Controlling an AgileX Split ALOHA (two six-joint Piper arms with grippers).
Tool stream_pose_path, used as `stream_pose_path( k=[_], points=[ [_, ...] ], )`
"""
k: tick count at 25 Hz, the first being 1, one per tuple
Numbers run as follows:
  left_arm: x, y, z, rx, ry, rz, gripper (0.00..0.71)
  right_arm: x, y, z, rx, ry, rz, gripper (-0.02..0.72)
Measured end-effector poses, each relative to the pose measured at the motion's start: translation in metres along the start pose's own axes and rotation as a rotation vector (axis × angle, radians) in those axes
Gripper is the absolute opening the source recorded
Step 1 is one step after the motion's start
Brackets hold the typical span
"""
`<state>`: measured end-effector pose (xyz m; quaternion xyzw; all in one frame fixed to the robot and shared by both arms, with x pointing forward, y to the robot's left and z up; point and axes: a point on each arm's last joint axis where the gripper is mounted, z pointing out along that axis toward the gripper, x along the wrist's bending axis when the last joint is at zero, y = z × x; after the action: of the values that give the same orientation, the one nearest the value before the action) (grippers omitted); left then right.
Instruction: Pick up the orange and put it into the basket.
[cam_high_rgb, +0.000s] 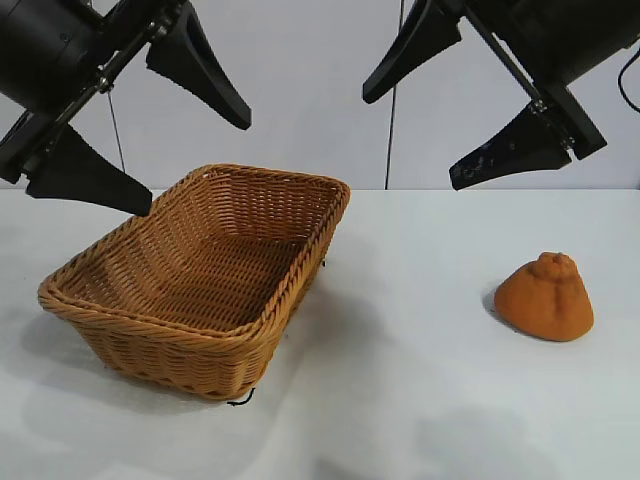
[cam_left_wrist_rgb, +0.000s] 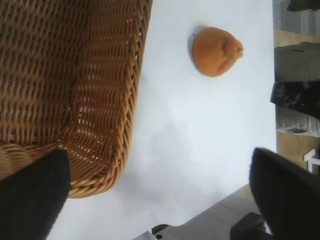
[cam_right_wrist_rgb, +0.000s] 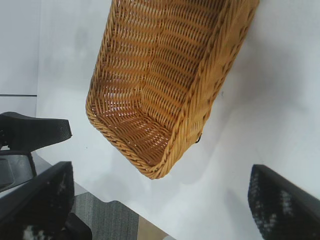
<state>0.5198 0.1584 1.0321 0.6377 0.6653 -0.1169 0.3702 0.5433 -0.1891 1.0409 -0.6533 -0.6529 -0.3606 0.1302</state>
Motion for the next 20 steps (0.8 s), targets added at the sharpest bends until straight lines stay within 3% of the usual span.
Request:
stream_pose_path(
  k=[12, 20],
  points=[
    [-0.002, 0.001, -0.002, -0.012, -0.017, -0.037, 0.697, 0.0, 0.0, 0.0, -0.004, -0.002, -0.001, 0.649],
    [-0.018, -0.005, -0.038, -0.089, -0.033, -0.078, 0.697, 0.0, 0.0, 0.0, -0.003, -0.005, -0.003, 0.649]
  ],
)
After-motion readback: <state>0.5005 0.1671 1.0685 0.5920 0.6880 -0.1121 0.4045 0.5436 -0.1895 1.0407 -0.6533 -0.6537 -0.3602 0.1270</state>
